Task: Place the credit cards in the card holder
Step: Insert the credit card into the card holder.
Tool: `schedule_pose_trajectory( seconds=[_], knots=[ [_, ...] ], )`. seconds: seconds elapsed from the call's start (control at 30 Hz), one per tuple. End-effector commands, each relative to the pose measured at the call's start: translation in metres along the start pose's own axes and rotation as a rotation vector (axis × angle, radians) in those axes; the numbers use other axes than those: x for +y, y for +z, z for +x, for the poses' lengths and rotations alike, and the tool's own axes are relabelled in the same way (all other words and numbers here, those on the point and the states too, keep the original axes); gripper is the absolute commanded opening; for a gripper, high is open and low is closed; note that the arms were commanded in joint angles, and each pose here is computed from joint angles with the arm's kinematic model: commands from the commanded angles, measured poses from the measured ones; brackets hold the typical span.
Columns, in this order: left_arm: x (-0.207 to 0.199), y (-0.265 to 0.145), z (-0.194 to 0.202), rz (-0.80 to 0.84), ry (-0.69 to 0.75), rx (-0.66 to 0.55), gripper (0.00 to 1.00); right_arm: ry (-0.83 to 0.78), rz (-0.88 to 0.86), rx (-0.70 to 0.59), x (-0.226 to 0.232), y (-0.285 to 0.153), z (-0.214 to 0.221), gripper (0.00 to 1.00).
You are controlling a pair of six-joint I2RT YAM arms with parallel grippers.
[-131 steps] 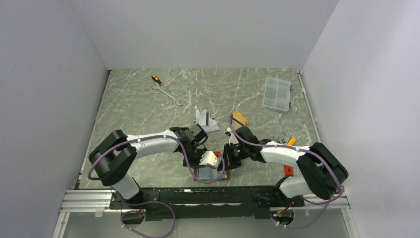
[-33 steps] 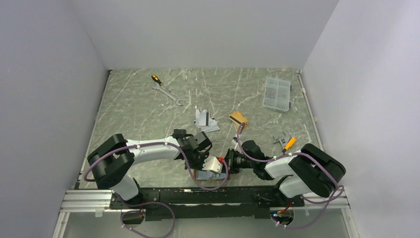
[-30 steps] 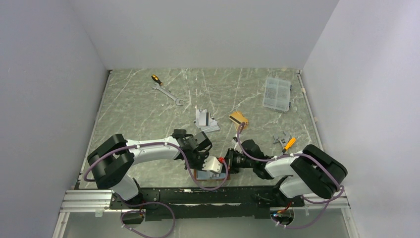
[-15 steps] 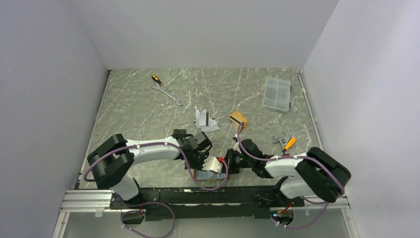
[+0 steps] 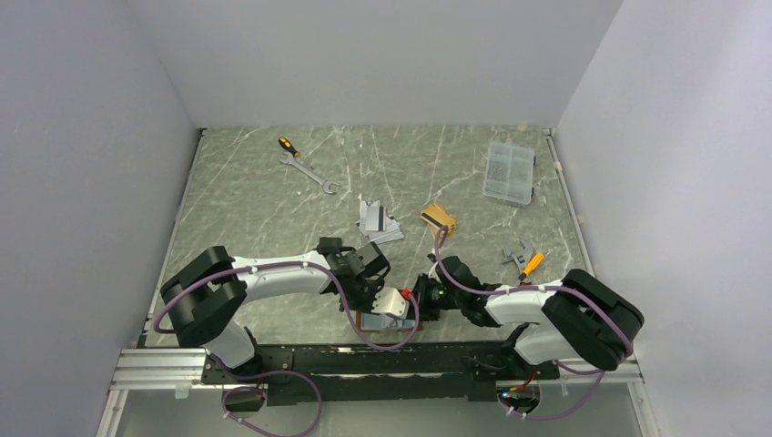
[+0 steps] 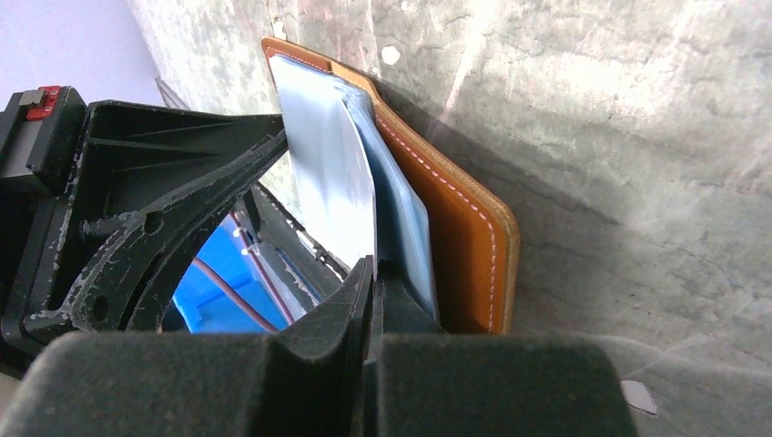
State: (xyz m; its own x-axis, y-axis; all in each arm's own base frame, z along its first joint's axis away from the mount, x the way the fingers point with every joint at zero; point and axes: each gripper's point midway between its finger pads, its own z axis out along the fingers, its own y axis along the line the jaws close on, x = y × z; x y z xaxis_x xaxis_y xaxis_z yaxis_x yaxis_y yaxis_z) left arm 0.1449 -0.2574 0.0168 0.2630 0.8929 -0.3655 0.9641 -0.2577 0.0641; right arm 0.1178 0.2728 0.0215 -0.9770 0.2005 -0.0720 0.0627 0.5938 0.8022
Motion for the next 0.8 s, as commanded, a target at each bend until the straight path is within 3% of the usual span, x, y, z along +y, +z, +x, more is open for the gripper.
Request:
schedule_pose_trajectory(
  seconds=[0.0,0.47,0.77],
  knots=[
    [-0.029,0.016,0.033,0.098,-0.014,0.114,0.00,0.044,0.168,0.001,-0.036,0.000,0.008,0.00],
    [-0.030,0.014,0.032,0.098,-0.007,0.120,0.00,0.089,0.196,-0.045,-0.044,-0.012,0.013,0.00],
    [-0.029,0.013,0.031,0.098,-0.004,0.118,0.00,0.053,0.179,0.009,-0.037,-0.002,0.018,0.00]
  ],
)
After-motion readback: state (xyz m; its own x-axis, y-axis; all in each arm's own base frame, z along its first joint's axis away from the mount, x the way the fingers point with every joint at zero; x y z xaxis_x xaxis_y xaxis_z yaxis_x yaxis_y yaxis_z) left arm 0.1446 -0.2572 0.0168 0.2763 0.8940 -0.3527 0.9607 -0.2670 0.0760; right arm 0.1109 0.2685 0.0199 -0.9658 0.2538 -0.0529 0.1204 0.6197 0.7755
